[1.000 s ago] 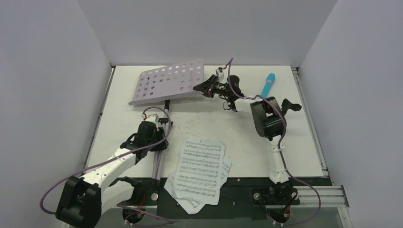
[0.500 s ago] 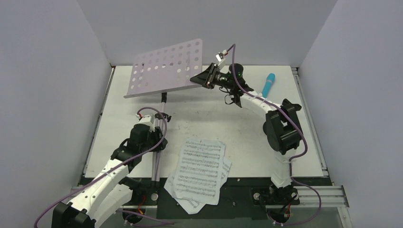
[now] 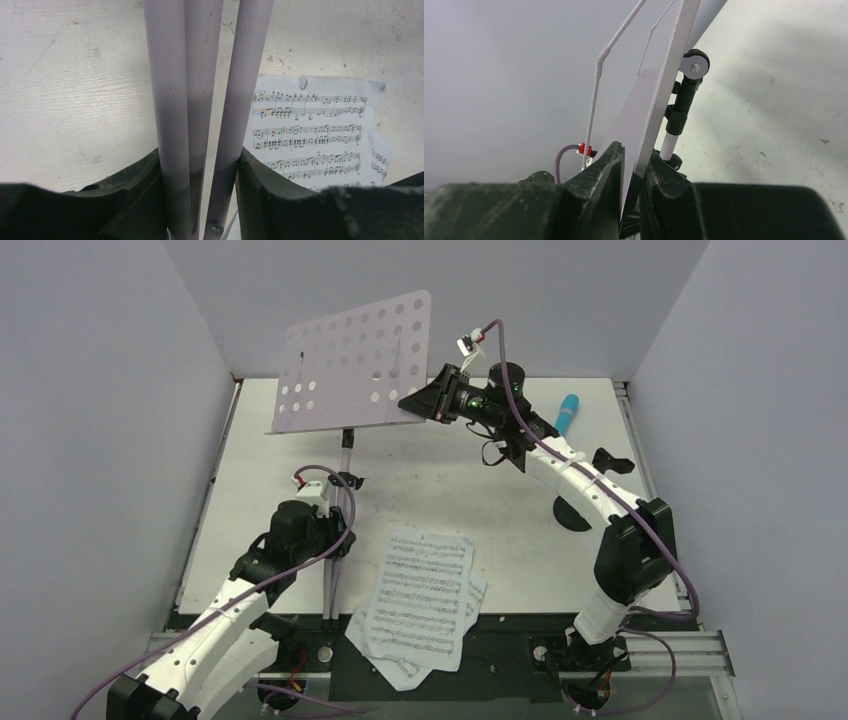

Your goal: Set up the instrument practice props

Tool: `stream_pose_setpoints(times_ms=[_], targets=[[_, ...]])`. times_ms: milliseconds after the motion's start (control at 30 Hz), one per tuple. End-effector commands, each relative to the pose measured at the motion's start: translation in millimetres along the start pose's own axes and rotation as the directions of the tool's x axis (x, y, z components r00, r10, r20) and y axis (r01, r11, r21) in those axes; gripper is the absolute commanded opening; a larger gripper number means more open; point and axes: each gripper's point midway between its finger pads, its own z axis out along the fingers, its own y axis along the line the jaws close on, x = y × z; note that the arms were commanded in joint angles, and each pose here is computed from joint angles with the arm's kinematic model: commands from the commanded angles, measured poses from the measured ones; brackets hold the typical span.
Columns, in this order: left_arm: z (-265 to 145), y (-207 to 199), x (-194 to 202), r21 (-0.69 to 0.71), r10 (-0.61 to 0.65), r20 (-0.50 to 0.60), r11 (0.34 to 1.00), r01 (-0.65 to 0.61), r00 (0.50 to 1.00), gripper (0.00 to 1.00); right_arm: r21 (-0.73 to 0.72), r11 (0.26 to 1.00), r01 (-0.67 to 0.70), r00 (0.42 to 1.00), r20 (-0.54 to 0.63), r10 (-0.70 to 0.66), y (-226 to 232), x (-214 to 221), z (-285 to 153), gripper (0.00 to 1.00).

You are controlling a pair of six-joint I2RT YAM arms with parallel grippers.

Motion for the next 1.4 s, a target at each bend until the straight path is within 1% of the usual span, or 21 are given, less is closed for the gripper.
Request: stream_pose_setpoints(times_ms=[0, 233, 467, 600, 767, 967, 1067, 1100, 1200, 1267, 1367], targets=[[-37.3, -50.6, -157.0, 0.121, -0.015, 0.487, 0.991, -0.051, 0.873, 0.00, -0.310, 0.907, 0.284, 0.959, 0.080, -0.273, 142.5, -22.1, -41.9, 0.05], [-51.5, -64.9, -190.2, 0.137, 0.007, 0.566, 0.985, -0.102, 0.824, 0.00, -0.321, 0.882, 0.344, 0.939, 0.115, -0.324, 170.0, -22.9, -56.6, 0.05], [-78.8, -81.6, -222.5, 0.164, 0.002, 0.635, 0.977, -0.138, 0.773, 0.00, -0.359, 0.857, 0.370, 0.929, 0.148, -0.339, 197.4, -31.4, -67.2, 0.05], [-91.0, -89.1, -237.0, 0.182, -0.010, 0.681, 0.971, -0.156, 0.732, 0.00, -0.377, 0.837, 0.397, 0.918, 0.184, -0.352, 213.5, -38.2, -76.3, 0.05], [-91.3, -91.4, -251.4, 0.161, 0.012, 0.738, 0.968, -0.193, 0.675, 0.00, -0.398, 0.810, 0.431, 0.902, 0.215, -0.375, 223.8, -31.6, -87.3, 0.05], [-83.6, -102.2, -259.9, 0.149, 0.066, 0.796, 0.942, -0.300, 0.601, 0.00, -0.393, 0.792, 0.466, 0.884, 0.223, -0.410, 223.2, -12.1, -100.9, 0.05], [-81.9, -107.8, -259.8, 0.139, 0.092, 0.828, 0.922, -0.361, 0.553, 0.00, -0.356, 0.811, 0.464, 0.886, 0.210, -0.414, 213.6, -2.9, -103.1, 0.05], [-80.4, -108.0, -259.3, 0.134, 0.098, 0.833, 0.919, -0.370, 0.545, 0.00, -0.342, 0.819, 0.461, 0.887, 0.202, -0.415, 209.6, -0.1, -103.7, 0.05], [-73.7, -109.5, -257.5, 0.133, 0.111, 0.829, 0.913, -0.386, 0.547, 0.00, -0.310, 0.839, 0.448, 0.894, 0.178, -0.412, 196.3, 10.6, -104.9, 0.05], [-69.3, -113.0, -253.2, 0.133, 0.131, 0.830, 0.897, -0.420, 0.542, 0.00, -0.293, 0.846, 0.446, 0.895, 0.166, -0.414, 188.9, 17.1, -107.6, 0.05], [-65.7, -112.9, -250.1, 0.134, 0.133, 0.835, 0.892, -0.431, 0.534, 0.00, -0.246, 0.859, 0.449, 0.893, 0.153, -0.423, 178.6, 21.2, -110.7, 0.05]])
